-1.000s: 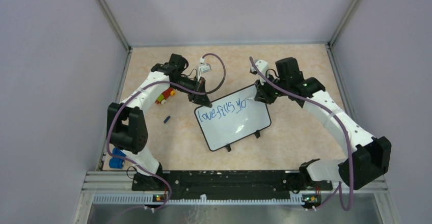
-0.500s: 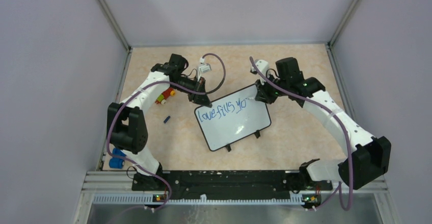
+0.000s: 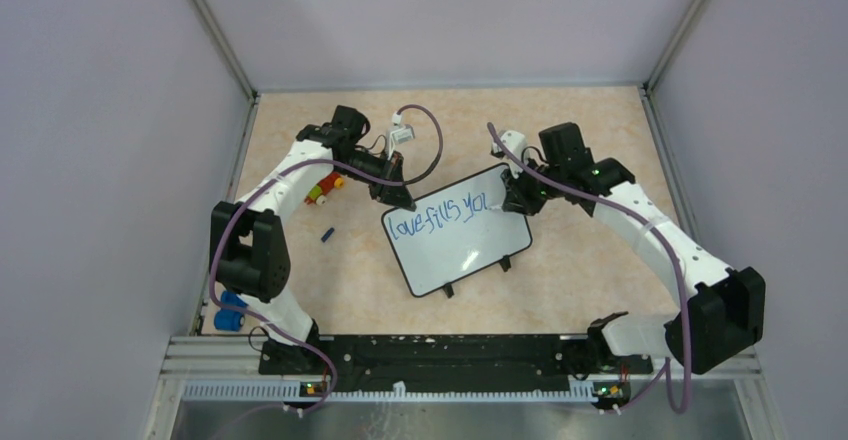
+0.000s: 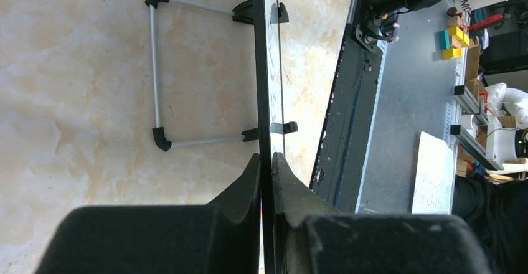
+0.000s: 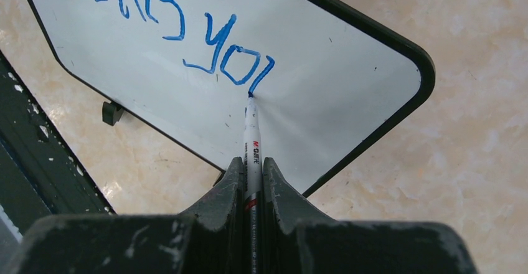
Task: Write a sentence on the whiteboard
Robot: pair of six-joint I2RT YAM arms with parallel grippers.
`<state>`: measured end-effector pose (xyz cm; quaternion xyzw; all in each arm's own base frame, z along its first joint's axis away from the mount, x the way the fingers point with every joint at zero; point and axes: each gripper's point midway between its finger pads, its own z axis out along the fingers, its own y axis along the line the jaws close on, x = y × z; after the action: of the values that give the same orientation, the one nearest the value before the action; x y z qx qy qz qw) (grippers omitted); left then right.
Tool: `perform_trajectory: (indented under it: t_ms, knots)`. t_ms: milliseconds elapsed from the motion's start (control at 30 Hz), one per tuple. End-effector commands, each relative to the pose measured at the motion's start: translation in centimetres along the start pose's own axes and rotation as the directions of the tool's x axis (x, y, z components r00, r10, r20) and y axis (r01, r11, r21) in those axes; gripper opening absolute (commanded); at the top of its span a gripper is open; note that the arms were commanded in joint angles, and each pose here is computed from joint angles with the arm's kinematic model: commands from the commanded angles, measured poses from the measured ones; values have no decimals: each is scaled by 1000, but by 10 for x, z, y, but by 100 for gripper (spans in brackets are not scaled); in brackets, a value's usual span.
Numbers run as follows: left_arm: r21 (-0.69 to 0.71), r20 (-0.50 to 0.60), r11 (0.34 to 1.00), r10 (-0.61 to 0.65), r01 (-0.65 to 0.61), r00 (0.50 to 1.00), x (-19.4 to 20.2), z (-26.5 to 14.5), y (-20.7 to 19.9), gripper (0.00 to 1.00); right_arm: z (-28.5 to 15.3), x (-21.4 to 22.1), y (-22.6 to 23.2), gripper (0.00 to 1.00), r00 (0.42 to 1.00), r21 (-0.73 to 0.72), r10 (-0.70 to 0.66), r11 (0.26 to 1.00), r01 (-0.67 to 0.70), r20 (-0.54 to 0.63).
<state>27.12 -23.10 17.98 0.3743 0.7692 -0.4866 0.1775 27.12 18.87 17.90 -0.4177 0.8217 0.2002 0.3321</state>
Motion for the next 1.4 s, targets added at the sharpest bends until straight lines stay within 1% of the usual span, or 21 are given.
perform_trajectory:
  t_ms: [0,300,867,1033,1367]
  knots:
    - [46,13,998,48,-48,999,-7,2,-10,0,-6,-6,-11,0,999,51,-39,998,38,28]
    - [45,13,998,50,-51,999,-6,2,-10,0,-15,-17,-25,0,997,115,-63,992,58,34]
    - [47,14,998,52,-52,999,-6,2,-11,0,-20,-45,-35,0,994,137,-76,988,65,76]
    - [44,11,998,50,-50,999,-5,2,-10,0,-17,-39,-33,0,996,125,-70,990,61,64]
    - [47,11,998,48,-49,999,-5,3,-10,0,-10,-13,-26,0,999,105,-49,993,47,21]
